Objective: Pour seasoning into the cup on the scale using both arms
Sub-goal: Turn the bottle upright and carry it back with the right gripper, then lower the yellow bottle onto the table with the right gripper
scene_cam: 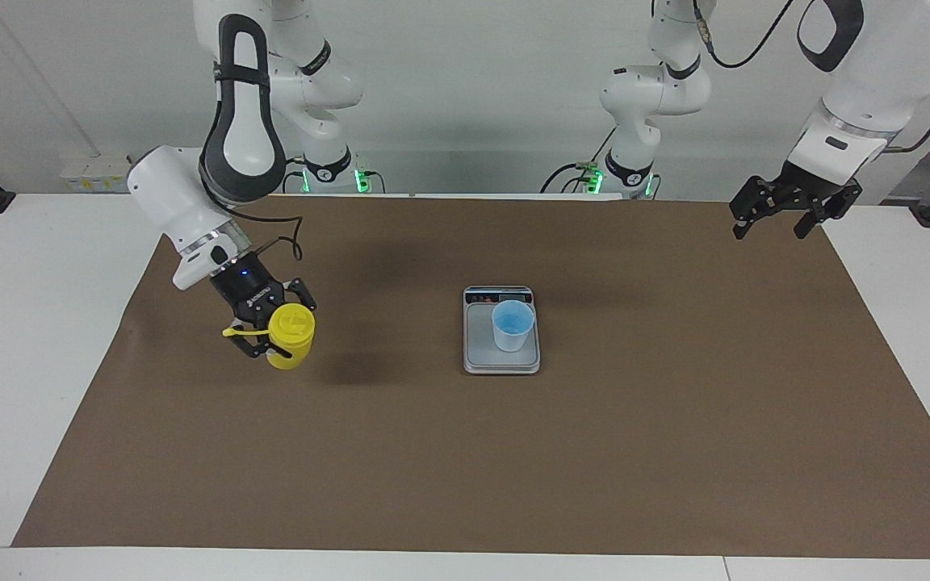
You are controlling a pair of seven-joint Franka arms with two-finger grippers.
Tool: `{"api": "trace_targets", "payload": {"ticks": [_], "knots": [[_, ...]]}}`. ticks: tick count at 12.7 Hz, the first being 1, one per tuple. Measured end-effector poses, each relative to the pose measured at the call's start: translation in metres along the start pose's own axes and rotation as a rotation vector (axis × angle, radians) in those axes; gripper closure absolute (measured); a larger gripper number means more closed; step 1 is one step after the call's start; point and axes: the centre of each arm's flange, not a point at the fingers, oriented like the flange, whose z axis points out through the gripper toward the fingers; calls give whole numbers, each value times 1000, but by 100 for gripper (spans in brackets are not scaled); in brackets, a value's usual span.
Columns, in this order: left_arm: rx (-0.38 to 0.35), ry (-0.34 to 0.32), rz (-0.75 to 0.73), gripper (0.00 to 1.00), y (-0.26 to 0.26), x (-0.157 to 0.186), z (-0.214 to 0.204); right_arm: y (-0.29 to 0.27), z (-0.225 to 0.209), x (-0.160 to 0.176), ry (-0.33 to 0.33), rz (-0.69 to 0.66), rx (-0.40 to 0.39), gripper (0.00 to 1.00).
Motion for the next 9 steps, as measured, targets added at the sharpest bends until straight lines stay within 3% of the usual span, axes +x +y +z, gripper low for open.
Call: {"api": "trace_targets", "payload": {"ticks": [3, 9], "knots": [[0, 0, 0, 0, 0, 0, 0, -22, 14, -45, 98, 22, -28, 56], [0, 0, 0, 0, 0, 0, 0, -48, 24, -82, 139, 87, -50, 56]]}}
